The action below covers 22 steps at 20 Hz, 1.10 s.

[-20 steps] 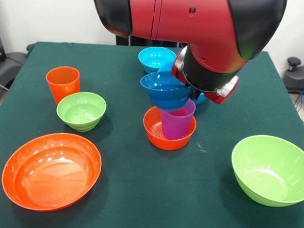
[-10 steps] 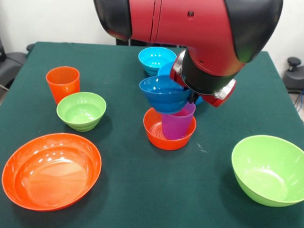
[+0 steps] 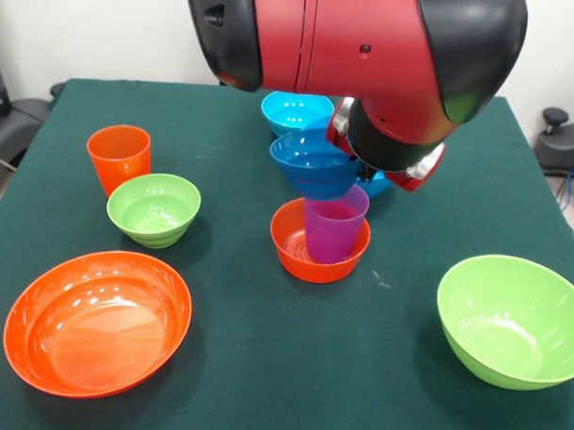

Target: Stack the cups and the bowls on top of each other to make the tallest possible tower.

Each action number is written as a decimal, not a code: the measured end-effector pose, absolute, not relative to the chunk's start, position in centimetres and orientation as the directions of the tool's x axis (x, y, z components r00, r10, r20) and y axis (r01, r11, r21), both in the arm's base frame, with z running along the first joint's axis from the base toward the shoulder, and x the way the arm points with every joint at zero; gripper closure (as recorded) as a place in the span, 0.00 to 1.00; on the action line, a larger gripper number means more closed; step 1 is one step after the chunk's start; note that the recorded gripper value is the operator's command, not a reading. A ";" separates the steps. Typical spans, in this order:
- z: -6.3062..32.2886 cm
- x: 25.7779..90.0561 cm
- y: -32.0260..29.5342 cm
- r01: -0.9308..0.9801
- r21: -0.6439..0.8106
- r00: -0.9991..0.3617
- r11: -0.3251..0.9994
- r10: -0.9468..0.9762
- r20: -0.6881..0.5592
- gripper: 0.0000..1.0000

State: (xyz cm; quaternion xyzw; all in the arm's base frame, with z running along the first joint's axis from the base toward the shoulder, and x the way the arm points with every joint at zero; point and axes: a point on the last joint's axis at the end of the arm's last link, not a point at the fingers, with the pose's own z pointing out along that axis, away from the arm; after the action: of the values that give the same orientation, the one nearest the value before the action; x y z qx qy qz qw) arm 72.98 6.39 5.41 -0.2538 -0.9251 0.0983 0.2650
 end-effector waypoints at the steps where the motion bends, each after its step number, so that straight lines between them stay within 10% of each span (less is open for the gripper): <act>1: 5.4 72.7 6.5 0.415 -0.317 -0.729 0.853 0.520 0.446 1.00; 22: 2.4 72.2 7.0 0.429 -0.289 -0.723 0.856 0.517 0.459 1.00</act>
State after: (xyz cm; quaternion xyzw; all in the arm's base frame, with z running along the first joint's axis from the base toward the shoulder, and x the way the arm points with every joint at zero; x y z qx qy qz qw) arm 72.21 7.00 2.44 -0.2557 -0.9245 0.0815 0.2706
